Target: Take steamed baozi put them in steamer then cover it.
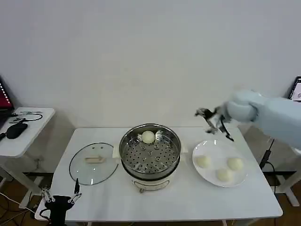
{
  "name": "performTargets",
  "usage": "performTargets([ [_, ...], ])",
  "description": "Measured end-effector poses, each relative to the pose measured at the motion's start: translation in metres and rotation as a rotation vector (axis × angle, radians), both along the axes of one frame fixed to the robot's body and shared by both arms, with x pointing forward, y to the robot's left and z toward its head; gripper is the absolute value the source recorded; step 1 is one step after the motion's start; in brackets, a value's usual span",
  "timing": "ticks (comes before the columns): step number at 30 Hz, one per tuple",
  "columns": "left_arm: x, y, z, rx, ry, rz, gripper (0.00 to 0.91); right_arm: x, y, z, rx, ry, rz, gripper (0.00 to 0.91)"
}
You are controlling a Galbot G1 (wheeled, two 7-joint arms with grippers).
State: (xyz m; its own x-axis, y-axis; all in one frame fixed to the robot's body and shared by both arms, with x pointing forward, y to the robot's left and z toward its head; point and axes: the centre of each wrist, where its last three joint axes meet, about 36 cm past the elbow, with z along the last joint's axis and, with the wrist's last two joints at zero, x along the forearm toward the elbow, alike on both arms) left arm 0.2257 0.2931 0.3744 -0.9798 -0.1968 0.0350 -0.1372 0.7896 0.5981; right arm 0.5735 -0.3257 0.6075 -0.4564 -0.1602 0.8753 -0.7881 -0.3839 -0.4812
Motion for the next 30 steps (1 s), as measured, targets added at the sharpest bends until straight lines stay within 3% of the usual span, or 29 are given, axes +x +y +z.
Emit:
performTargets([
  [7,-0.001,-0.005,-0.006,0.001,0.012,-0.011,0.907,-0.011,-0.025,-0.031,0.031,0.125,-0.092,0.907],
  [16,-0.002,-0.004,-0.005,0.006,0.016,-0.006,0.907,0.003,-0.039,-0.073,0.049,0.195,-0.189,0.907],
  [30,-0.004,0.003,-0.004,0.018,0.024,0.010,0.907,0.031,-0.021,-0.131,0.065,0.273,-0.237,0.907],
])
